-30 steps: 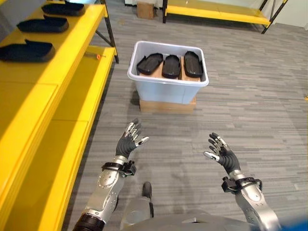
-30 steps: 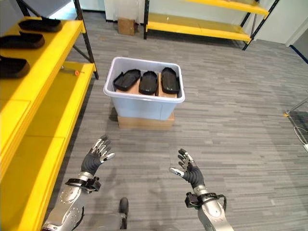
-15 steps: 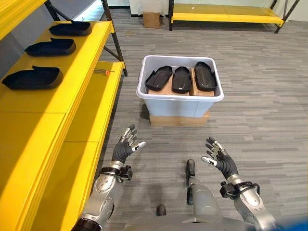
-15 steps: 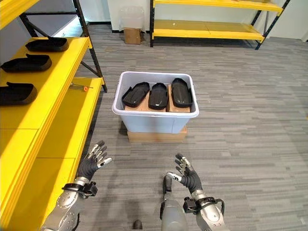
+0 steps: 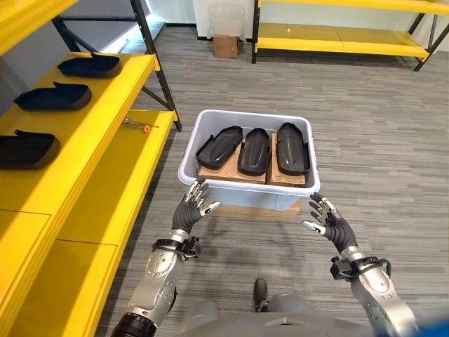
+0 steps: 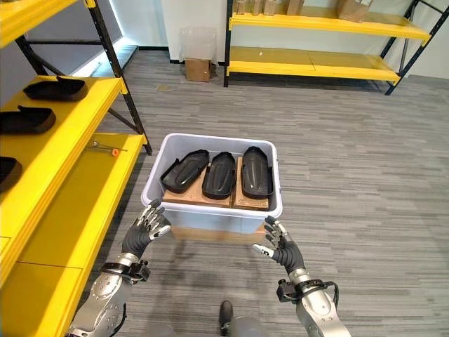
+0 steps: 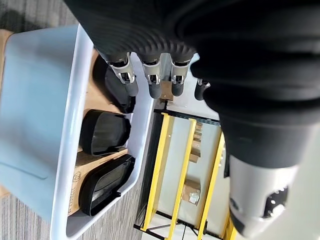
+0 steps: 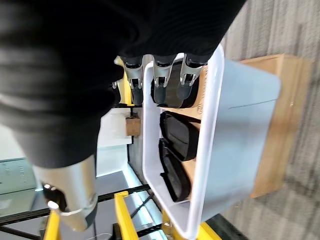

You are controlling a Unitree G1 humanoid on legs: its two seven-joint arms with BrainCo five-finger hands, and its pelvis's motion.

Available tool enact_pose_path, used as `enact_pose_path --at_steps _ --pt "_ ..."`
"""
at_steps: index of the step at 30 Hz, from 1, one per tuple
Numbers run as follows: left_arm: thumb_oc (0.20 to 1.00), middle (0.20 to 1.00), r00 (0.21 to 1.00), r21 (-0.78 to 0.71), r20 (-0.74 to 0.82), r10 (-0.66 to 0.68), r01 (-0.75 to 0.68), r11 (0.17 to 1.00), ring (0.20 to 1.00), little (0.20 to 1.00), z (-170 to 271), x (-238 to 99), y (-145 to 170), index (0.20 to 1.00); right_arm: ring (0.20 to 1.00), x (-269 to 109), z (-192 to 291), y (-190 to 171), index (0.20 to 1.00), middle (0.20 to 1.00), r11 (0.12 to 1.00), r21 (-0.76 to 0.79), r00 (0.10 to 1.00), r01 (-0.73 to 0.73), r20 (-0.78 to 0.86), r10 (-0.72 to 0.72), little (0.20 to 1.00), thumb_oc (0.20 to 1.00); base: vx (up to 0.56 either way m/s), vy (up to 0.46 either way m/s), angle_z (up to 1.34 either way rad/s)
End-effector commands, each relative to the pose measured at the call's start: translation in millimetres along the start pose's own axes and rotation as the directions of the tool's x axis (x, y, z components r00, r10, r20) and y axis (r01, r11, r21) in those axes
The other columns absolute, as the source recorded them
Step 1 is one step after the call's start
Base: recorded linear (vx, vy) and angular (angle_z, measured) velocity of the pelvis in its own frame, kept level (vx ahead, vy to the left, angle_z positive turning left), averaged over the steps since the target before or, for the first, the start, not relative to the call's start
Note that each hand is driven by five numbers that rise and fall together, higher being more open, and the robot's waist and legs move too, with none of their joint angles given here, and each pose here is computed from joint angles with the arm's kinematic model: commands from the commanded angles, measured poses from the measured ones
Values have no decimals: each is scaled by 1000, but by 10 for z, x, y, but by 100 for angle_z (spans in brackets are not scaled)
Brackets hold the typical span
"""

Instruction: Move parts from the plastic box to the shelf.

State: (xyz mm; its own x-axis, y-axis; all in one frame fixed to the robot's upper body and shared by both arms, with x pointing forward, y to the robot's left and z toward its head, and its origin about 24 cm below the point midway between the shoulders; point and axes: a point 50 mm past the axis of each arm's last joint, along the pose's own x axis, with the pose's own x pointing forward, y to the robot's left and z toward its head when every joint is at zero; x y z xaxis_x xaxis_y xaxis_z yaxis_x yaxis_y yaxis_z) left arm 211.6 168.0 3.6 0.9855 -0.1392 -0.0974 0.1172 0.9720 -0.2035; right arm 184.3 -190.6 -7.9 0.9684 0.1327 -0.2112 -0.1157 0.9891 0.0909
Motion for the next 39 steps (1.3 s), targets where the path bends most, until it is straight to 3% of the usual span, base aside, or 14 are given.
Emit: enact_pose_path --at_steps 1,18,32,39 --pt "1000 1000 999 -7 33 -15 15 1000 1000 1000 53 -136 13 1000 1000 6 217 -46 1000 1000 1000 18 991 18 131 -20 1000 1000 275 135 -13" --pt "1000 1000 1000 36 29 9 -10 999 1000 1000 74 -177 112 1000 1000 -42 123 42 1000 1000 1000 27 996 -16 91 13 1000 1000 191 137 -30" --pt "1000 1000 998 93 56 -28 23 995 1000 1000 170 -72 91 1000 1000 38 189 178 1000 1000 997 4 989 -75 125 74 1000 1000 18 103 -1" --pt "1000 1000 998 98 61 3 -9 995 1000 1000 186 -95 168 1000 1000 26 157 200 1000 1000 998 10 992 -67 112 66 1000 1000 117 -132 -2"
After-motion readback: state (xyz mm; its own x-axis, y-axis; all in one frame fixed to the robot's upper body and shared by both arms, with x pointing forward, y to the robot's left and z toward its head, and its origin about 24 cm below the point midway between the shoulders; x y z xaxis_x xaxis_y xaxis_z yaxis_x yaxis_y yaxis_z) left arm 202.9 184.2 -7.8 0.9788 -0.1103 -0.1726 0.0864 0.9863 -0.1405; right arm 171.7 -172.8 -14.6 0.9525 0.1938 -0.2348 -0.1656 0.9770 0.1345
